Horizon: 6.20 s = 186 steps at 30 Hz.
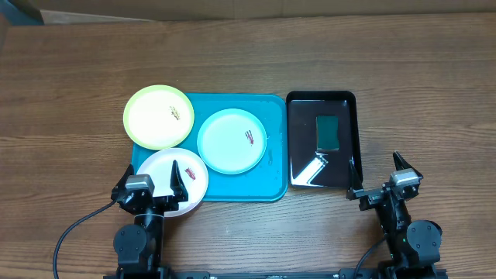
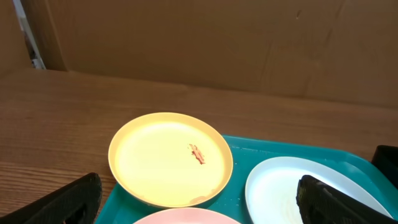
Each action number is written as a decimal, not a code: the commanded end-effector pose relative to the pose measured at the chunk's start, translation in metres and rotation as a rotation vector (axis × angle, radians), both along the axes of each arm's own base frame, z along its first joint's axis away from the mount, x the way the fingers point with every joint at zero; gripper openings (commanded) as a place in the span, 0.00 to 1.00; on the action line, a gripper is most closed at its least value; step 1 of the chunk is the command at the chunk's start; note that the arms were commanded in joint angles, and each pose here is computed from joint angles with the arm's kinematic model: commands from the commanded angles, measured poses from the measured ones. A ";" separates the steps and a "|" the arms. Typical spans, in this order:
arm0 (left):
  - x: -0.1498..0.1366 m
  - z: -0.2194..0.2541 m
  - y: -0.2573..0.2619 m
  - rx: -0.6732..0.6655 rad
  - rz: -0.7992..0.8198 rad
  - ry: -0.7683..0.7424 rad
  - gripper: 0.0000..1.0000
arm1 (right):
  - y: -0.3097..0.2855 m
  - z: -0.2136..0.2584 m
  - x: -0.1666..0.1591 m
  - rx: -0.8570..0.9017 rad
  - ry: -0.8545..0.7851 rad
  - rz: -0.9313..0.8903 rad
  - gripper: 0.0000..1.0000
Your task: Clean dirty plates on tray and stack at the side
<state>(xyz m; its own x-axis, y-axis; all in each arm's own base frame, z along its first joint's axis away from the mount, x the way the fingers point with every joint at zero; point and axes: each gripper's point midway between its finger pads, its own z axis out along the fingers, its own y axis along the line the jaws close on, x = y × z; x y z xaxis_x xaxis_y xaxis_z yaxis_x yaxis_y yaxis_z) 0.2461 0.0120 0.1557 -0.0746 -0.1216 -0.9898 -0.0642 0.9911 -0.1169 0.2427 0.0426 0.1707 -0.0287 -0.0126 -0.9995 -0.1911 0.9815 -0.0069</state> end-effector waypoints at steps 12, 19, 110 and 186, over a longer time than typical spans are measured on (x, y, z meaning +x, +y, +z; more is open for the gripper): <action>0.000 0.001 0.003 0.024 0.013 -0.006 1.00 | -0.002 -0.001 0.000 0.000 -0.008 -0.010 1.00; 0.000 0.001 0.003 0.024 0.013 -0.006 1.00 | -0.002 -0.001 0.000 0.000 -0.008 -0.009 1.00; 0.000 0.019 -0.016 -0.048 -0.095 -0.065 1.00 | -0.002 -0.001 0.000 0.001 -0.008 -0.009 1.00; 0.079 -0.138 -0.072 -0.523 -0.247 1.743 1.00 | 0.043 0.072 0.063 0.251 1.085 0.022 1.00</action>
